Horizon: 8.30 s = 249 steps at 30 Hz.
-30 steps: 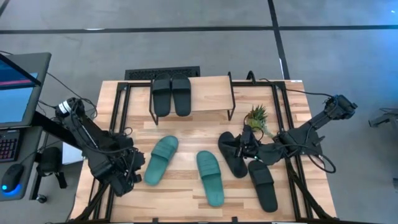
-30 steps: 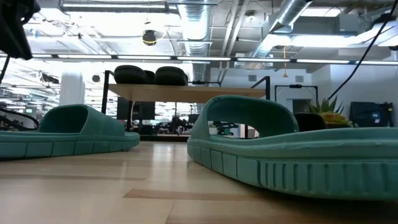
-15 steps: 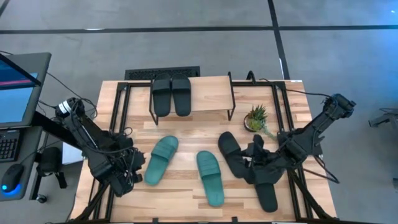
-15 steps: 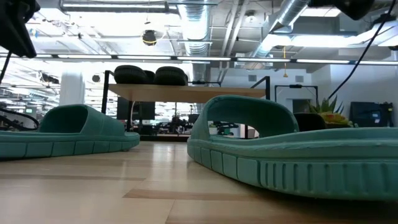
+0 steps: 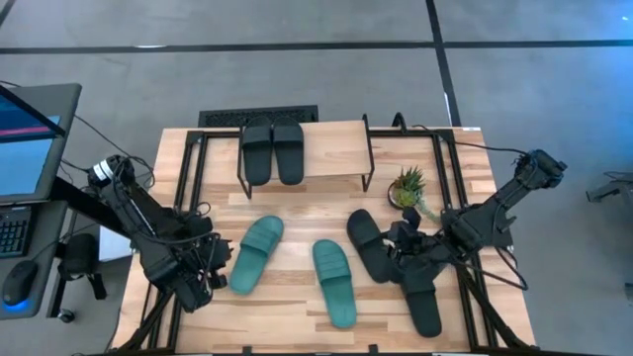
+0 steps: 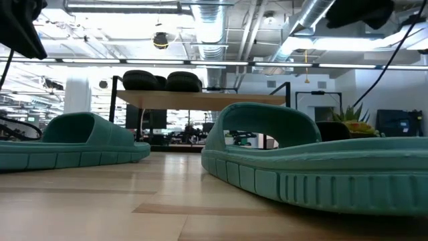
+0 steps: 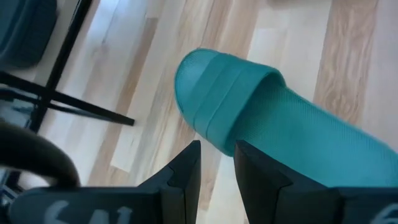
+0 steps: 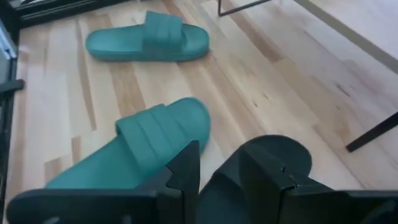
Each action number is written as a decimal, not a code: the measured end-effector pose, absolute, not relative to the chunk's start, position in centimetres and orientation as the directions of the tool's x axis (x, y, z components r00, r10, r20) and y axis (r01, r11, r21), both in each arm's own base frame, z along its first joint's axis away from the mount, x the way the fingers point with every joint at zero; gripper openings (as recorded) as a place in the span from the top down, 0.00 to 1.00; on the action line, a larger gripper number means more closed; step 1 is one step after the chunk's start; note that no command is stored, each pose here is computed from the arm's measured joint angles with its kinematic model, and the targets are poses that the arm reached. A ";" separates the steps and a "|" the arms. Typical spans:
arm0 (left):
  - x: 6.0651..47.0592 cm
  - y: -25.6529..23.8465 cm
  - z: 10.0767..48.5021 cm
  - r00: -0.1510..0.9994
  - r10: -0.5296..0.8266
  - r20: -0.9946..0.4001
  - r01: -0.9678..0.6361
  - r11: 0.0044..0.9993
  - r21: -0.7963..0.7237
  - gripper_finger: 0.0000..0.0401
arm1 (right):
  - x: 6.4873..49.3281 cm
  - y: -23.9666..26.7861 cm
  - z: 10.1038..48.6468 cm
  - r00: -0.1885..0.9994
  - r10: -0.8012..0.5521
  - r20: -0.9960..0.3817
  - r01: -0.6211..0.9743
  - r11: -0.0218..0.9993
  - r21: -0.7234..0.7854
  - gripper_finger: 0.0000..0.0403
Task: Pick and place slides into the shelf
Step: Put the black slide on the shelf
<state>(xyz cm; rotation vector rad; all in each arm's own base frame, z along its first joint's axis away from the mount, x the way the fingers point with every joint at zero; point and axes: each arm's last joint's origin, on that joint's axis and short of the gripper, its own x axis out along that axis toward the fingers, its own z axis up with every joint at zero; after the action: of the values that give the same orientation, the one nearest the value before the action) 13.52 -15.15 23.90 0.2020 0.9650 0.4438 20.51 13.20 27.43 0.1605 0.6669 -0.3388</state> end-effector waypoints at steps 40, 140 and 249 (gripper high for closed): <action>14.6 -15.1 23.8 0.480 0.404 -0.779 -0.325 0.906 0.270 0.78 | 25.7 10.2 26.0 0.685 -0.290 -0.669 0.265 0.954 -0.142 0.76; 14.9 -15.5 23.8 0.508 0.369 -0.779 -0.380 0.907 0.182 0.78 | 28.0 12.3 15.2 0.297 -0.465 -0.834 0.139 0.885 -0.444 0.69; 15.0 -15.4 23.9 0.548 0.406 -0.732 -0.372 0.902 0.222 0.78 | 36.1 1.4 33.3 0.343 -0.728 -0.593 0.178 0.671 -0.720 1.00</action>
<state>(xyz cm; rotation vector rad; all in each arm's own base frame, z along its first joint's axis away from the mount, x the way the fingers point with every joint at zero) 15.03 -15.43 23.92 0.0420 0.8777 0.4606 36.14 1.42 33.27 -0.6062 1.0671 -0.6381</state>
